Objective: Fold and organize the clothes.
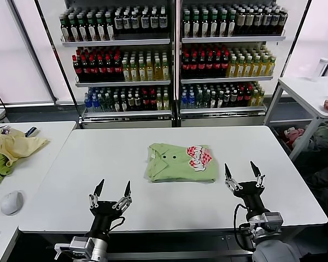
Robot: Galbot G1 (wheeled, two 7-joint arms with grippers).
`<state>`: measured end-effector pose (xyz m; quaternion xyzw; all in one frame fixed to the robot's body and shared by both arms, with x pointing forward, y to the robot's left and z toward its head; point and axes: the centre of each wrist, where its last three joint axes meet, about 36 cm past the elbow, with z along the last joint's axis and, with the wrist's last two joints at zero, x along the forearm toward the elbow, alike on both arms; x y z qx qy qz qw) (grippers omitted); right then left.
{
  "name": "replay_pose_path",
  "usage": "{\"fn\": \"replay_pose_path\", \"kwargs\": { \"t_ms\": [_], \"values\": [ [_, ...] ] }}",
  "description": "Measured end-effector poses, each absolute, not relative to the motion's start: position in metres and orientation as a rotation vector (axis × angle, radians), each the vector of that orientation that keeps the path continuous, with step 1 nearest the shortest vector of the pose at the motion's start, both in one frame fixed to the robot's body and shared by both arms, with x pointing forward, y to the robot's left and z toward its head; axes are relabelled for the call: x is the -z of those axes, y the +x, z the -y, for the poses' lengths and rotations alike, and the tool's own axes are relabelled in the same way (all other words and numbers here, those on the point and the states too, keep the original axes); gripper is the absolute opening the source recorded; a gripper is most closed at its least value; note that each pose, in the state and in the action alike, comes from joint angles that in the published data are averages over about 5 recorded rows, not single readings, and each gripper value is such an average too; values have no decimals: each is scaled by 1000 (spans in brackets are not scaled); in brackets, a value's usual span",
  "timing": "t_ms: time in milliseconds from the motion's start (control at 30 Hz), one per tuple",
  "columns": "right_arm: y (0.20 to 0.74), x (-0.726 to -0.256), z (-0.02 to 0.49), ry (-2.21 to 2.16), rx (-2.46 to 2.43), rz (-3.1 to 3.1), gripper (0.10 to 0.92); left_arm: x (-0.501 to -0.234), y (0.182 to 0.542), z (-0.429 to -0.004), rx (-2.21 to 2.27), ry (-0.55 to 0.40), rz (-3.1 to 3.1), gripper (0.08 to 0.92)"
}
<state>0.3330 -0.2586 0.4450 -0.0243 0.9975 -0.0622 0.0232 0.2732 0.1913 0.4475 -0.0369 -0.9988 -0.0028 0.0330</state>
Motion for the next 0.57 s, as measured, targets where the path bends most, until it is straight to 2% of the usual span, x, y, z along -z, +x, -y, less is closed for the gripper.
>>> {"fn": "replay_pose_path", "kwargs": {
  "t_ms": [567],
  "values": [
    [332,-447,258,-36,221,-3080,823,-447,272,-191,26,-126,3077,823]
  ]
}}
